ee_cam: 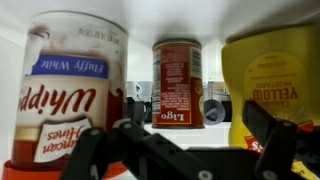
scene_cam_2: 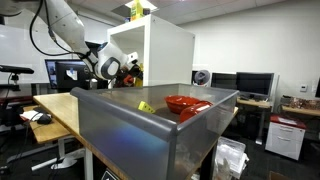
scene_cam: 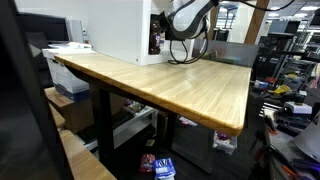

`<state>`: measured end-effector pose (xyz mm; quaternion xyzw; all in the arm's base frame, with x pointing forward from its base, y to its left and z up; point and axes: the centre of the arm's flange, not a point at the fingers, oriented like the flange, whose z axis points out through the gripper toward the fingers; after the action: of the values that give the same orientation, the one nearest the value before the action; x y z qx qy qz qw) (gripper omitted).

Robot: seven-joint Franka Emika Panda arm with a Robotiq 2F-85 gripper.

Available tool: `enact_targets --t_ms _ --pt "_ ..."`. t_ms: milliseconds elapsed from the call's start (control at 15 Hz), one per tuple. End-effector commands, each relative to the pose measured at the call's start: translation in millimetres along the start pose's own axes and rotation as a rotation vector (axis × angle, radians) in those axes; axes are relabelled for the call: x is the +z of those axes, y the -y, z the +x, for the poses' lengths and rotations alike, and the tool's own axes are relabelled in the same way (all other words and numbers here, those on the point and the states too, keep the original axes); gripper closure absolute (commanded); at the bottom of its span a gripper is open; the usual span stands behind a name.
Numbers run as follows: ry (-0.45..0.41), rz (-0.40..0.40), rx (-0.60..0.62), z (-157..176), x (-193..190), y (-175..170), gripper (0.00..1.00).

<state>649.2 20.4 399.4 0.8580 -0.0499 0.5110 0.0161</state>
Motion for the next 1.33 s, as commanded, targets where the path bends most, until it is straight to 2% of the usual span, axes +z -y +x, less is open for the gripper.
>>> enact_targets --t_ms 0,1267 --pt "-0.015 0.012 -0.002 -4 10 -7 0.00" --pt "-0.033 0.018 -0.007 0 33 -4 0.00"
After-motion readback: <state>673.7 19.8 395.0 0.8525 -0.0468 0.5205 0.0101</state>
